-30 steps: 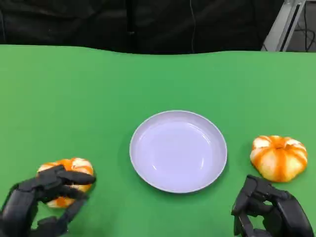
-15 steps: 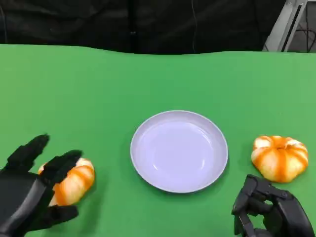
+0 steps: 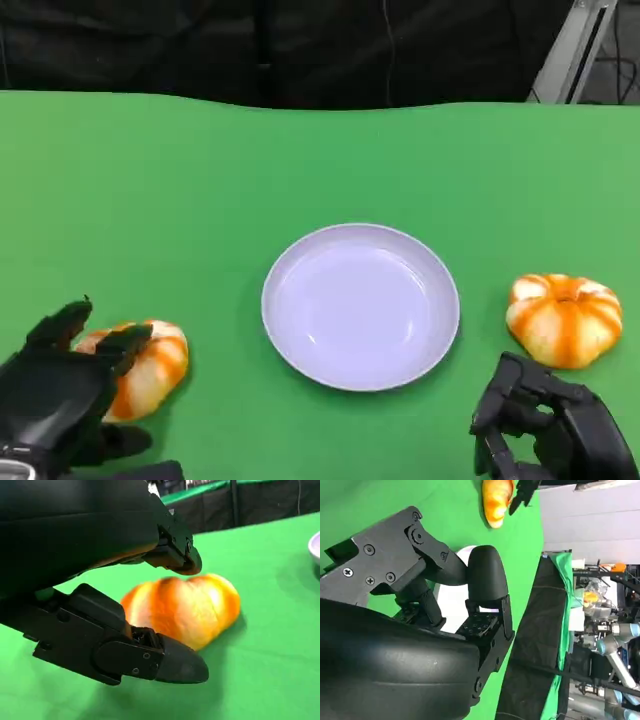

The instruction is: Grasp the bread from the table and place it into the plate.

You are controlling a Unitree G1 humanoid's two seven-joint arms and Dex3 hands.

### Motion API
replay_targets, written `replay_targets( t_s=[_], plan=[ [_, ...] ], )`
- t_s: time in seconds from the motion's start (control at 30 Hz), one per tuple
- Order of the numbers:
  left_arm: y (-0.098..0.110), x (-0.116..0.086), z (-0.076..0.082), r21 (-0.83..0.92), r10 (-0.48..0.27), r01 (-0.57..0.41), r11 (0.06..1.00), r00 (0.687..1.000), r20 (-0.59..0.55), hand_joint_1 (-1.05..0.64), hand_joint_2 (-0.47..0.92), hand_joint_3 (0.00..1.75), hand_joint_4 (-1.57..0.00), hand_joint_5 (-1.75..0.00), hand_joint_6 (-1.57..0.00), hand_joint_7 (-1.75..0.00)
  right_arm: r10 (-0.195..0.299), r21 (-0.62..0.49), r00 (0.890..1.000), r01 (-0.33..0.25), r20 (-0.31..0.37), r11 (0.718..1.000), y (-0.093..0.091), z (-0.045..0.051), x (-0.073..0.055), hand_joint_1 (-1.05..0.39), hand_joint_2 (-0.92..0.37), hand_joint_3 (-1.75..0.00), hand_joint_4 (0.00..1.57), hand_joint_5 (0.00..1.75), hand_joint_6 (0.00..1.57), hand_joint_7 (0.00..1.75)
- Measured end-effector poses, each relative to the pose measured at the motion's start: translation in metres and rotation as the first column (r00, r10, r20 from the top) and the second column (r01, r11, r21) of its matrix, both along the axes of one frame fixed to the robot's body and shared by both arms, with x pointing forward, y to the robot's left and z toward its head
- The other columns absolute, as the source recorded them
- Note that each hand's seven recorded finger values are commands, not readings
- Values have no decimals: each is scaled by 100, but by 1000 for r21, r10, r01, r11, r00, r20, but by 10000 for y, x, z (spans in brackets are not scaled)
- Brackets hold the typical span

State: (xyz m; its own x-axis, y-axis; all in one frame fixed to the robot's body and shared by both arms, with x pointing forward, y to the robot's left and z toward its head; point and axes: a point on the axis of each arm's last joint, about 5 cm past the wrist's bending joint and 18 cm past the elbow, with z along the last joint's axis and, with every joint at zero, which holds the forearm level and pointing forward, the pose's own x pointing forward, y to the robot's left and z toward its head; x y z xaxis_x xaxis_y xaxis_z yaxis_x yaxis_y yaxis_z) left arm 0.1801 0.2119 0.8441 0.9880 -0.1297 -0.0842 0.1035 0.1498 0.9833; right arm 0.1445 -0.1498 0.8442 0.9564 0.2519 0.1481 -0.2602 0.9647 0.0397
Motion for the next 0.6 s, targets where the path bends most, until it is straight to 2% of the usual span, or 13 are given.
replay_targets(
  t_s=[0.3, 0.47, 0.5, 0.57, 0.6],
  plan=[
    [-20, 123, -134, -61, 28, -29, 998, 999, -27, -86, 92, 26, -29, -4, -46, -1, 2, 0, 1000, -2, 1, 1000, 8, 3, 1, -10, -57, -117, 83, 175, 77, 154],
    [-34, 191, -186, -96, 33, -36, 995, 999, -33, -69, 92, 26, -40, -6, -51, -2, 4, 1, 1000, -4, 0, 1000, 14, 2, 1, -10, -59, -115, 82, 175, 76, 155],
    [-35, 205, -193, -107, 36, -40, 993, 999, -35, -53, 92, 26, -50, -9, -57, -4, 4, 1, 1000, -4, 0, 1000, 15, 3, 1, -10, -59, -115, 82, 175, 76, 155],
    [-47, 225, -211, -128, 26, -30, 991, 999, -30, -52, 92, 26, -50, -8, -58, -4, 6, 2, 1000, -6, -1, 1000, 19, 1, -2, -10, -59, -115, 82, 175, 76, 155],
    [-50, 225, -216, -134, 25, -29, 990, 999, -27, -34, 92, 28, -73, -15, -77, -8, 6, 2, 1000, -6, -1, 1000, 20, 1, -3, -10, -59, -115, 82, 175, 76, 155]
  ],
)
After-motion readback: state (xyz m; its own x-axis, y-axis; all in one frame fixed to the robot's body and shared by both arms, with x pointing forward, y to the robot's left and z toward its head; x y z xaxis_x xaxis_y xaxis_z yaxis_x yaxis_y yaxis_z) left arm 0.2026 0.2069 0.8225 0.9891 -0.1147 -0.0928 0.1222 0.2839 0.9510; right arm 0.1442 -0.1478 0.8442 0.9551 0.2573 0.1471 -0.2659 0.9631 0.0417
